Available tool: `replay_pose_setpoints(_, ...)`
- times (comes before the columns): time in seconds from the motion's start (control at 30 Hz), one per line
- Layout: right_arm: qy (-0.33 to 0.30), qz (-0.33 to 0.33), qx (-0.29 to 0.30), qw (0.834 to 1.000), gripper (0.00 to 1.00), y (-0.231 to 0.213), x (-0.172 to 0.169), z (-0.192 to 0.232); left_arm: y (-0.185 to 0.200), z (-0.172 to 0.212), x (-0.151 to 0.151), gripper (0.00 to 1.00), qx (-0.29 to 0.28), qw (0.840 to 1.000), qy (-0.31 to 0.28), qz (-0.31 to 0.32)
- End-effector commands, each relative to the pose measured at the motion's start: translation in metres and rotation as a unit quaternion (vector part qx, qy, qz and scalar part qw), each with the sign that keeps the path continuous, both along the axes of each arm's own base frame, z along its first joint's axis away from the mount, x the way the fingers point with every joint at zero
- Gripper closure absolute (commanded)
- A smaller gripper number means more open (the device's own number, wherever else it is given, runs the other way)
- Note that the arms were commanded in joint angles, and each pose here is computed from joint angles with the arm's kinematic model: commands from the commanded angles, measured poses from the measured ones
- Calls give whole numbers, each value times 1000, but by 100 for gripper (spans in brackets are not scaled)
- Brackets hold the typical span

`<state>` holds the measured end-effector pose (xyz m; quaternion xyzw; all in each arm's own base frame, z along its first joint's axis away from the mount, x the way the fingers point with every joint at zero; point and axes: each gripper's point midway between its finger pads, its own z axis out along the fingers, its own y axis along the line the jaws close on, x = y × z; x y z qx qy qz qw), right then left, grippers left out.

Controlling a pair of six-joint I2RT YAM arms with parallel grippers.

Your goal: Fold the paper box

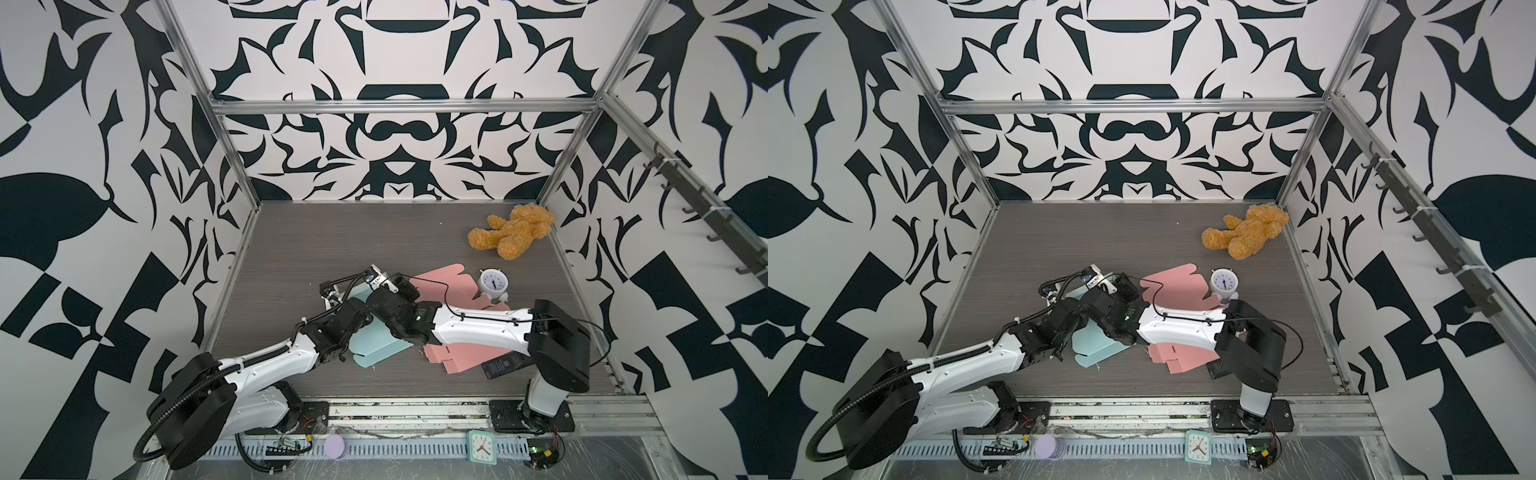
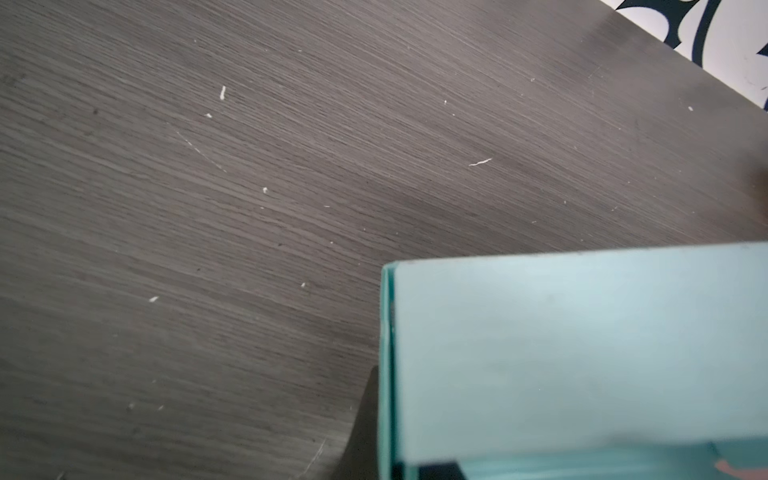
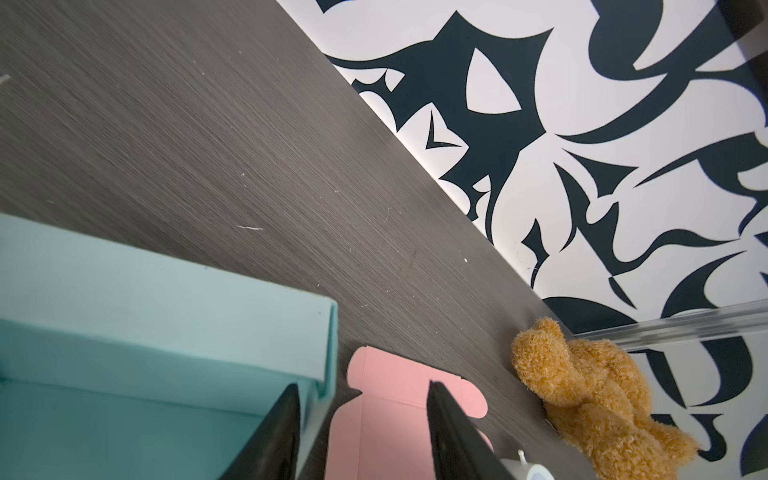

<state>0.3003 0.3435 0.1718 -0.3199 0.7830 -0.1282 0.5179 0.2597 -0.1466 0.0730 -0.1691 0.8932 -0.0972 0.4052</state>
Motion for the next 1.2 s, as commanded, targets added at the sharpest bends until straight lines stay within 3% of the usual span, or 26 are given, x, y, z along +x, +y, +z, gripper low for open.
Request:
replay_pose_setpoints(0.0,6,9,63,998,42,-4,-14,31,8,4,3,100,27,1000,-9,12)
replay_pose_setpoints(0.17,32,34,114,992,35,-12,-34,57,11,9,4,100,64,998,-16,-6)
replay_pose_setpoints(0.3,86,63,143,984,29,-14,-36,71,4,14,7,100,92,993,-44,-63)
replay_pose_setpoints(0.37,131,79,167,974,26,-14,-33,67,-1,16,7,100,107,988,-57,-96)
replay_pose_setpoints(0.5,225,121,232,938,24,-11,-27,52,-16,25,7,100,121,974,-90,-169)
replay_pose_setpoints(0.77,310,195,226,903,14,12,-31,27,-56,38,-2,98,110,935,-148,-303)
replay_pose_setpoints(0.93,350,212,227,884,13,23,-38,8,-61,32,0,98,125,927,-148,-320)
replay_pose_setpoints(1.17,381,212,213,874,12,19,-45,-16,-69,23,-1,98,123,921,-147,-339)
